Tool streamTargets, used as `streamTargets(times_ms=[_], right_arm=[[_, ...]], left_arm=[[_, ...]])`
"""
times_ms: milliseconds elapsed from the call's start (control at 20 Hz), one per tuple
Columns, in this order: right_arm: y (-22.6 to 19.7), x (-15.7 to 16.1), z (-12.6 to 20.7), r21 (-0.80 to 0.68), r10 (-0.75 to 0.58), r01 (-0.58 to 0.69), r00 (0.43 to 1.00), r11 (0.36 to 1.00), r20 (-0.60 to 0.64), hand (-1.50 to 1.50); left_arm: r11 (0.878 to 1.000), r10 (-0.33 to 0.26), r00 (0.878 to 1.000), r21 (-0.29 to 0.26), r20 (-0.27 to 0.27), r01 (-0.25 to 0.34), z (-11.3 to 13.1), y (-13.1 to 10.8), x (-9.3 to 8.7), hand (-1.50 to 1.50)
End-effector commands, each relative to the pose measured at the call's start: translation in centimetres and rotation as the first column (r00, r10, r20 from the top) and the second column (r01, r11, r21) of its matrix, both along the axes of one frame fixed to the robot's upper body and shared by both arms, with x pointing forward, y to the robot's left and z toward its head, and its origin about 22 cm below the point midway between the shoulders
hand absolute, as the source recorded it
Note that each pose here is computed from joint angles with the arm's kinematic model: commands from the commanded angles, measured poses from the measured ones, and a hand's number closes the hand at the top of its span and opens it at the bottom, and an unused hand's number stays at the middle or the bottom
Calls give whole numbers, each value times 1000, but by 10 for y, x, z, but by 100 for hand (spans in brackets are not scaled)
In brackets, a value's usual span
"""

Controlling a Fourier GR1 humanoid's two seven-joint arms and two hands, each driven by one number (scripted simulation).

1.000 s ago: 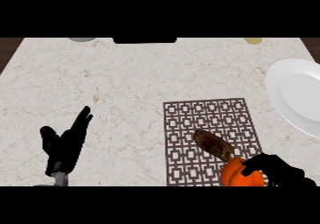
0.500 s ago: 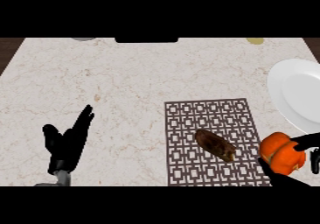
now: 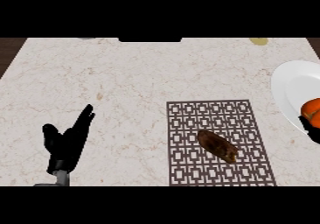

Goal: Pick the squash from the placemat and place it in the plate

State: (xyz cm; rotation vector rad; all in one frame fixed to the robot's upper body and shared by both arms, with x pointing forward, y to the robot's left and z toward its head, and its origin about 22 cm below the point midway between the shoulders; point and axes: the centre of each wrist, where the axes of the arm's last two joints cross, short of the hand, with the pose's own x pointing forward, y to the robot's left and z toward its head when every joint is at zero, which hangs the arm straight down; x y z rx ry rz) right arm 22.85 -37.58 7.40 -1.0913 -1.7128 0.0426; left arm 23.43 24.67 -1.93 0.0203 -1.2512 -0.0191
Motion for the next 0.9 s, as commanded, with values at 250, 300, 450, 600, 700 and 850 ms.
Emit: streamTargets(times_ms=[250, 300, 450, 600, 700, 850], right_arm=[[-76, 62, -18, 2, -62, 62, 998, 998, 20, 150], [-96, 68, 9, 21, -63, 62, 997, 998, 47, 150], [-100, 79, -13, -4, -53, 53, 998, 999, 27, 150], [-127, 78, -7, 16, -74, 73, 996, 997, 42, 150], [-132, 66, -22, 2, -131, 136, 960, 991, -248, 150], [-138, 63, -28, -62, -84, 65, 921, 996, -380, -150]], left_arm=[[999, -20, 999, -37, -41, 19, -12, -33, -1, 0], [1000, -16, 998, -5, -54, 15, -12, -6, 15, 0], [999, -40, 997, -33, -72, 37, -7, -18, 12, 0], [999, -32, 999, -15, -31, 31, -3, -12, 7, 0], [998, -55, 998, -19, -44, 54, -11, -19, 5, 0], [998, -64, 998, -12, -24, 63, -5, -22, 10, 0]])
